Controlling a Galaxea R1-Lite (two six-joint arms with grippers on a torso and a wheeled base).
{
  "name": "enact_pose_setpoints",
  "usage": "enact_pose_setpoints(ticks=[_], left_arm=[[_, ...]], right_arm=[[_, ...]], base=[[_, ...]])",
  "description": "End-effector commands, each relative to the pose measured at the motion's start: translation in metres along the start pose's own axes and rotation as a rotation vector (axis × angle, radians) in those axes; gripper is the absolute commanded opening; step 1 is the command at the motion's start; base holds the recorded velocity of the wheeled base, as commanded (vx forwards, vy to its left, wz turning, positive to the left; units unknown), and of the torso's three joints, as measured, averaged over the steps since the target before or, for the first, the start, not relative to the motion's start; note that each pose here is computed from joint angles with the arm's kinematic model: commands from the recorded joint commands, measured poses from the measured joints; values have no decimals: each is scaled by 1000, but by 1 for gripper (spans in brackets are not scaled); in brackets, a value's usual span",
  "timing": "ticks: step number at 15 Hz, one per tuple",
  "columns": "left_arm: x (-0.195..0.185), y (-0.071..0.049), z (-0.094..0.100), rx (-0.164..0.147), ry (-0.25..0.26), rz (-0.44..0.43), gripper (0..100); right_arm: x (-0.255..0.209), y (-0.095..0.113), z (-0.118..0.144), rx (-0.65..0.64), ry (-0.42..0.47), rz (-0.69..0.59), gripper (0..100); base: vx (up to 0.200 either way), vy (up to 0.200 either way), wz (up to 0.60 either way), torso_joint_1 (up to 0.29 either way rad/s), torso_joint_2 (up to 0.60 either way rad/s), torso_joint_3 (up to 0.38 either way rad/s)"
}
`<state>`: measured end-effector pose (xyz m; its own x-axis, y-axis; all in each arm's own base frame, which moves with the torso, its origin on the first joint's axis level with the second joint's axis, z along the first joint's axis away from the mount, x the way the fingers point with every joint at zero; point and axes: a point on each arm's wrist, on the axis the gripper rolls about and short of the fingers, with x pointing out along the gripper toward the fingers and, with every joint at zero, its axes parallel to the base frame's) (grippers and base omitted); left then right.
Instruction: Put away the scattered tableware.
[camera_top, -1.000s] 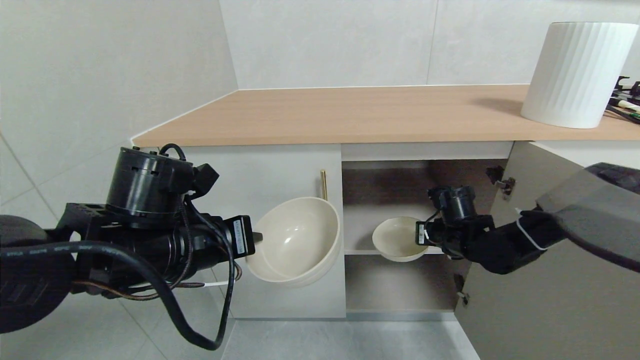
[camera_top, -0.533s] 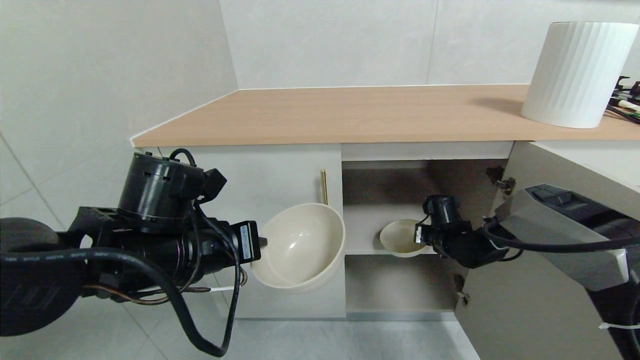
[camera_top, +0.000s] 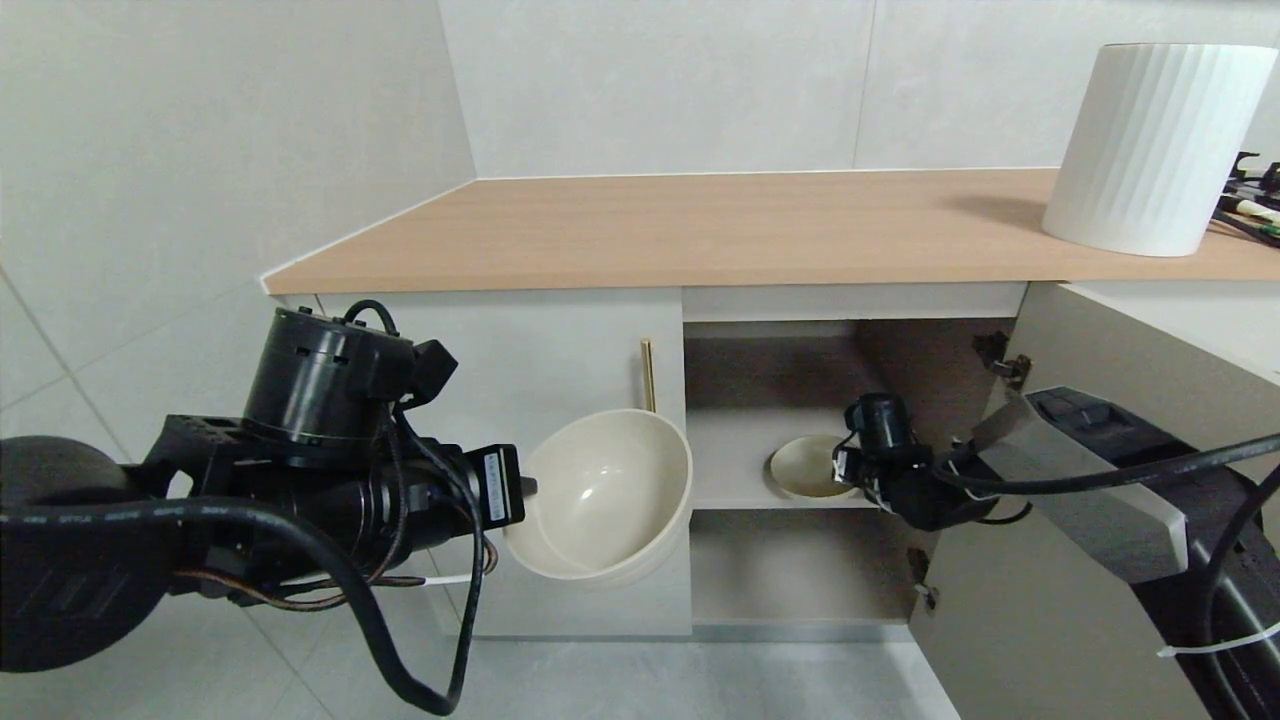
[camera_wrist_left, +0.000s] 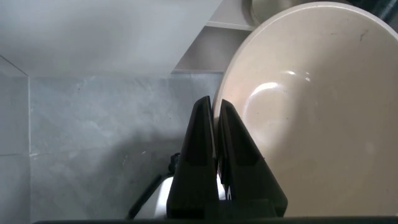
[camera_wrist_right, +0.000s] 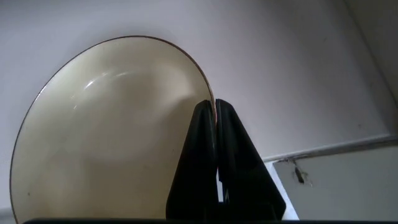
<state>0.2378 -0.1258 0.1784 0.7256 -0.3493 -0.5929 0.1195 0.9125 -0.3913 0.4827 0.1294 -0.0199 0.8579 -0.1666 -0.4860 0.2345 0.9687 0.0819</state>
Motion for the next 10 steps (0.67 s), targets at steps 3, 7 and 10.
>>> enact_pose_setpoints(ticks=[3,7,10], left_arm=[[0,0,0,-1,1,2,0],[1,0,0,-1,2,0,0],[1,0,0,-1,2,0,0]], right_arm=[[17,4,2,52,-22,-31,0],[18,4,2,61,-27,-32,0],[18,5,5,69,-38,-31,100]], base=[[0,0,0,0,0,0],[0,0,0,0,0,0],[0,0,0,0,0,0]])
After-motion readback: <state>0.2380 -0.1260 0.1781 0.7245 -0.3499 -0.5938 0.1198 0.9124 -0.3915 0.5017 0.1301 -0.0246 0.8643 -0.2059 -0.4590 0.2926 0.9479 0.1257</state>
